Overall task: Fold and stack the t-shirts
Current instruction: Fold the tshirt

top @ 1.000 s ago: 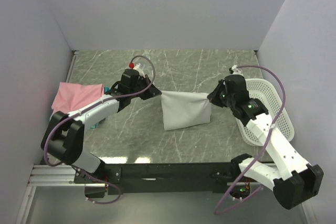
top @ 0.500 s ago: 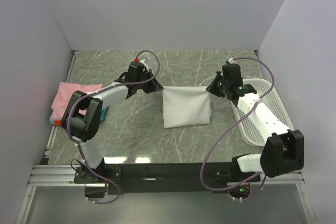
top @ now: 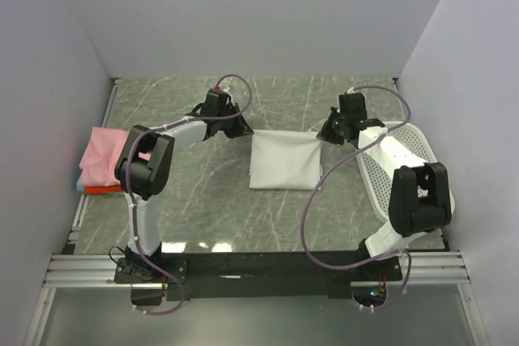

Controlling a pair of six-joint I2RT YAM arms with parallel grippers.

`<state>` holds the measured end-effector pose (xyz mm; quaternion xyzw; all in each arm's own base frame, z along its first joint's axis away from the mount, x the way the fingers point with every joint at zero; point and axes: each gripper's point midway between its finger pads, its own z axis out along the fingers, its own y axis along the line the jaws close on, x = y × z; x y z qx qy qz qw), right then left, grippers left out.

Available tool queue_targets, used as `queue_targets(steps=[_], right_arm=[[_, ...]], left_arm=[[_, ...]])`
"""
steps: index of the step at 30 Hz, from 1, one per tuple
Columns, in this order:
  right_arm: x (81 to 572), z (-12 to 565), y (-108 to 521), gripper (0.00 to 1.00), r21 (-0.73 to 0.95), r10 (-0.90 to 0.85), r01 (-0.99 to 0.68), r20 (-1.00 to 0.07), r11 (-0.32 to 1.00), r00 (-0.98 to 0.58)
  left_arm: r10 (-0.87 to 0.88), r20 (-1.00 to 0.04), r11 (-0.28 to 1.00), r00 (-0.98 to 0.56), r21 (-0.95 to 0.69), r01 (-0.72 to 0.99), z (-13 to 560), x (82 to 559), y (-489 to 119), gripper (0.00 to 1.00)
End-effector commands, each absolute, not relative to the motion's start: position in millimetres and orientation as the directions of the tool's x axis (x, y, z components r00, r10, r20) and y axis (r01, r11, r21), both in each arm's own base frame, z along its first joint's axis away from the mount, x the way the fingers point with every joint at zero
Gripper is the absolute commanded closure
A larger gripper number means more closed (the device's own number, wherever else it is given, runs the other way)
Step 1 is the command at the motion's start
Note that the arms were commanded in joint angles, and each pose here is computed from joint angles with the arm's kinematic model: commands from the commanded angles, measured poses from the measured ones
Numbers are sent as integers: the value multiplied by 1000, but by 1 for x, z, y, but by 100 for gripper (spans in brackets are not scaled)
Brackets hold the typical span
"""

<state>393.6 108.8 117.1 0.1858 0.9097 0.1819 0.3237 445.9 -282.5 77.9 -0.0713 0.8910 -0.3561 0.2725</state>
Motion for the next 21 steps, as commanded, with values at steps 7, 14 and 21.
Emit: queue_targets(steps=[7,14,21], right_arm=[[445,106,100,100,465,457,205,-532,861,-713],[454,101,108,58,467,417,171,-495,868,-762],[413,155,103,36,463,409,130,-575,877,-708]], left_arm=[[-293,-466,765,-835,-638,88,76,469,-285,99],[-303,-469,816,-829,-578,29,73,477,-273,40],[-330,-538,799,-776,-597,75,137,459,-270,0]])
